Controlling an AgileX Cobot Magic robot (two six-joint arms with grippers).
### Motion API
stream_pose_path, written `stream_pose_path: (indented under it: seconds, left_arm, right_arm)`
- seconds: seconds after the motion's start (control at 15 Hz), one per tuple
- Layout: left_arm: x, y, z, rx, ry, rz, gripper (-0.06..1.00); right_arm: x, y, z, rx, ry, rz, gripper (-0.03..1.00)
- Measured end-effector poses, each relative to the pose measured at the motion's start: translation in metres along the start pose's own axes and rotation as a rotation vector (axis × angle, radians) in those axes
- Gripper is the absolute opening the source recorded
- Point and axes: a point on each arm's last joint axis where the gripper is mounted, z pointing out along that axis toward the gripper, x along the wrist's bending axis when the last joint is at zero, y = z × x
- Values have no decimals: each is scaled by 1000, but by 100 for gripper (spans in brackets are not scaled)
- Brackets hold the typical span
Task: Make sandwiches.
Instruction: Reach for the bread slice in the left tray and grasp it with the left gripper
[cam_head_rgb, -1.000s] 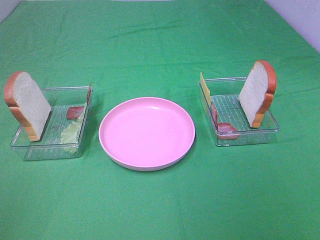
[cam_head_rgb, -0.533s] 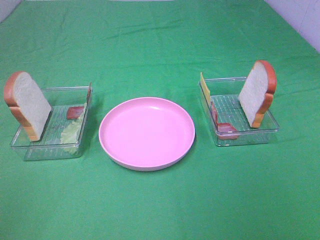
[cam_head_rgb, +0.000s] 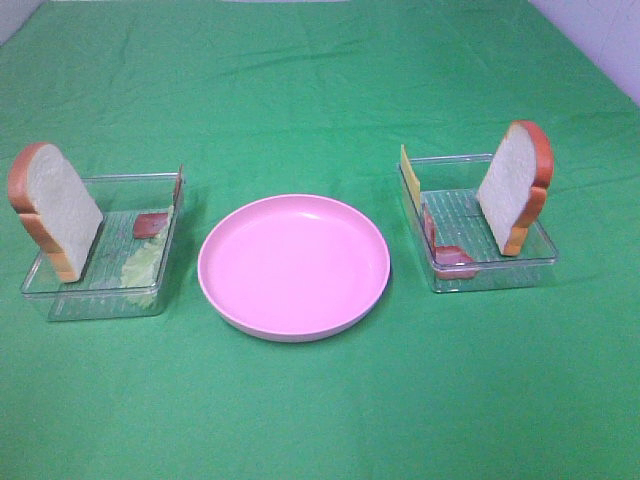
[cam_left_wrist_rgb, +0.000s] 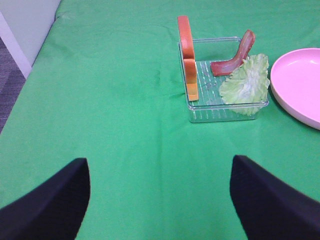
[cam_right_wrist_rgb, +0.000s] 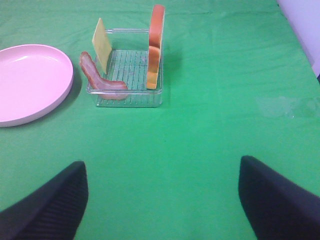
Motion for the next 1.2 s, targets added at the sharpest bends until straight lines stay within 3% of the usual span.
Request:
stream_pose_path:
  seconds: [0.47, 0.73, 0.93, 1.2]
  left_arm:
    - [0, 0, 0, 1, 0, 0, 73]
    - [-2, 29, 2, -10, -23, -18, 73]
    - [-2, 64, 18, 67, -41, -38, 73]
    - [-1, 107, 77, 299, -54, -67, 73]
  right_arm:
    - [0, 0, 0, 0, 0, 0, 78]
    - [0, 0, 0, 0, 0, 0, 78]
    - [0, 0, 0, 0, 0, 0, 78]
    - [0, 0, 0, 0, 0, 0, 78]
